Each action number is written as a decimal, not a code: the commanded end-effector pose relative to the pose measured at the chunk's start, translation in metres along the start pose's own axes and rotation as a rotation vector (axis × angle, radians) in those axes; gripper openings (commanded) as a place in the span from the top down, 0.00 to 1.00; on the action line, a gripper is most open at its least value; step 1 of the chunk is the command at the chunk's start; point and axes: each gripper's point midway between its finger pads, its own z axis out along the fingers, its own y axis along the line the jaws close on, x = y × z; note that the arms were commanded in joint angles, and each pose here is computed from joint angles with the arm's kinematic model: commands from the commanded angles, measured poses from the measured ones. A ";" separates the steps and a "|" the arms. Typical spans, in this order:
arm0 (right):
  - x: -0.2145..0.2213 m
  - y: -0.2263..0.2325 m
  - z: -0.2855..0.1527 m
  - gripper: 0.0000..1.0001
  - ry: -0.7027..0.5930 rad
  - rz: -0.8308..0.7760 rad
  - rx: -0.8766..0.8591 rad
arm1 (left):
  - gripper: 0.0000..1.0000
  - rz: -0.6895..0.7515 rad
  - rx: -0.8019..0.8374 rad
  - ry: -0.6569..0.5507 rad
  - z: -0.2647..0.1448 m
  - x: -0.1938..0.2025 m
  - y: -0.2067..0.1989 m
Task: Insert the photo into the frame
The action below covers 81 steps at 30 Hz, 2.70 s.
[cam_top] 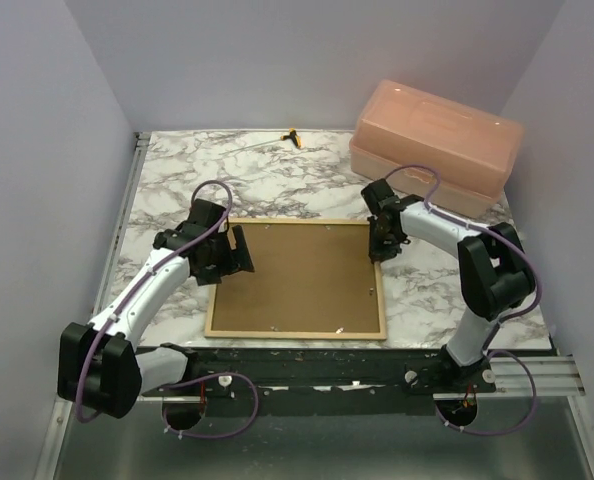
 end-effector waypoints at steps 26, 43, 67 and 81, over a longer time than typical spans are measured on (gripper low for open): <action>0.072 0.000 -0.016 0.29 0.151 0.034 -0.204 | 0.16 -0.157 -0.024 0.051 0.035 -0.012 0.052; 0.075 -0.018 0.003 0.87 0.127 -0.013 0.011 | 0.16 -0.160 -0.026 0.068 0.040 -0.009 0.053; 0.061 -0.001 -0.002 1.00 0.007 -0.180 0.048 | 0.16 -0.161 -0.048 0.064 0.040 -0.010 0.057; 0.048 0.014 -0.025 0.45 -0.012 -0.101 -0.006 | 0.16 -0.158 -0.077 0.042 0.036 -0.013 0.061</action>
